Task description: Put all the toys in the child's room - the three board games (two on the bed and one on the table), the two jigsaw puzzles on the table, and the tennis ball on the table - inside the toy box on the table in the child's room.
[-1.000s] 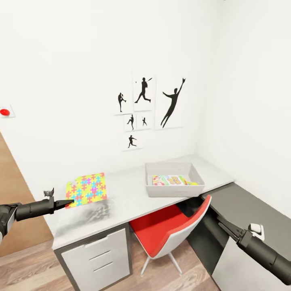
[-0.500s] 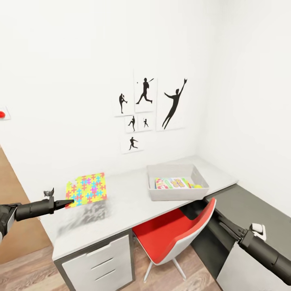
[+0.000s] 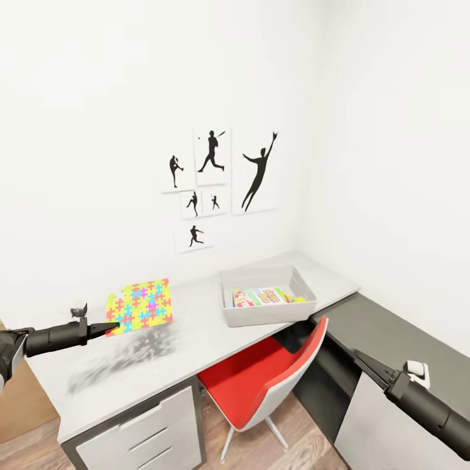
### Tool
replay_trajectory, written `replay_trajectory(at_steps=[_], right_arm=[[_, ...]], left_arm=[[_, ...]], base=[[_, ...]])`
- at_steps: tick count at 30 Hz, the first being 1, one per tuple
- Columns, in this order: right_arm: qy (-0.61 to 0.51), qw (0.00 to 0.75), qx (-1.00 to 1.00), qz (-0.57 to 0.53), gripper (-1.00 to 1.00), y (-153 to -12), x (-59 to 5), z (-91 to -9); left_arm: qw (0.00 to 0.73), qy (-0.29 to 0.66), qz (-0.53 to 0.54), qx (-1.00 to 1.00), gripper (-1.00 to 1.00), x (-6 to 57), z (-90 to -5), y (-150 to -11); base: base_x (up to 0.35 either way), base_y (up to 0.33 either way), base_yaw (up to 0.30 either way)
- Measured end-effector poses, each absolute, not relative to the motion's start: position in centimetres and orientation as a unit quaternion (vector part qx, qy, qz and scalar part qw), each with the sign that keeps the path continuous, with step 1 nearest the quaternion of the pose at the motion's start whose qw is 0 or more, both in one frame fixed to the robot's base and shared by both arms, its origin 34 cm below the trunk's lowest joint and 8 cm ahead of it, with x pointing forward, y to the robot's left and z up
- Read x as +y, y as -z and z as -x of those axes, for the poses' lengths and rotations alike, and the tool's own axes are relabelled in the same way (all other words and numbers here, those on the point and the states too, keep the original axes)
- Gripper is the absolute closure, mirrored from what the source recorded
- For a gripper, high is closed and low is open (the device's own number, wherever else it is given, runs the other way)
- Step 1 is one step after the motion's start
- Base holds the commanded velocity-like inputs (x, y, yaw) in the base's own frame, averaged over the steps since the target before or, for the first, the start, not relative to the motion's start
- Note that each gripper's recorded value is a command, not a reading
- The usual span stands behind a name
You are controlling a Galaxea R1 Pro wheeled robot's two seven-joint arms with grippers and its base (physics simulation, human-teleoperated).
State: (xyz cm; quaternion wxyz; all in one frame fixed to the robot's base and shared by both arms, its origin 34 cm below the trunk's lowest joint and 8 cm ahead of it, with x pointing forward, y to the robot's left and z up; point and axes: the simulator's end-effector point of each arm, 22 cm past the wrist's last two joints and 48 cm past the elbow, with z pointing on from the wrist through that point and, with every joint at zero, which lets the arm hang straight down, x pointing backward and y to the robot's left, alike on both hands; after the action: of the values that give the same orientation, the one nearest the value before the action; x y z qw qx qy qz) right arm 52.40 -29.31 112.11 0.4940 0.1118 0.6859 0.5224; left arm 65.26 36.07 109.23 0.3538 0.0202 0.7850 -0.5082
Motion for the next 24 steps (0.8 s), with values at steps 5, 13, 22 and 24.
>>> replay_trajectory(at_steps=[5, 13, 22, 24], right_arm=[[-0.523, 0.496, 0.684, -0.11, -1.0, -112.35, -29.31, -52.33], [-0.523, 0.499, 0.682, -0.108, -1.0, -112.7, -29.3, -52.2], [-0.523, 0.499, 0.682, -0.108, -1.0, -112.7, -29.29, -52.23], [-0.523, 0.499, 0.682, -0.108, -1.0, -112.73, -29.3, -52.22]], left_arm=[[0.356, 0.508, -0.022, 0.784, 1.0, 36.0, -65.21, -109.54], [0.359, 0.508, -0.024, 0.782, 1.0, 36.0, -65.09, -109.98], [0.359, 0.508, -0.025, 0.782, 1.0, 36.0, -65.13, -109.99], [0.36, 0.508, -0.025, 0.782, 1.0, 36.0, -65.13, -110.01]], base=[[0.001, 0.0, -0.211], [0.131, 0.0, -0.163], [0.097, 0.0, -0.011], [0.007, 0.0, -0.067]])
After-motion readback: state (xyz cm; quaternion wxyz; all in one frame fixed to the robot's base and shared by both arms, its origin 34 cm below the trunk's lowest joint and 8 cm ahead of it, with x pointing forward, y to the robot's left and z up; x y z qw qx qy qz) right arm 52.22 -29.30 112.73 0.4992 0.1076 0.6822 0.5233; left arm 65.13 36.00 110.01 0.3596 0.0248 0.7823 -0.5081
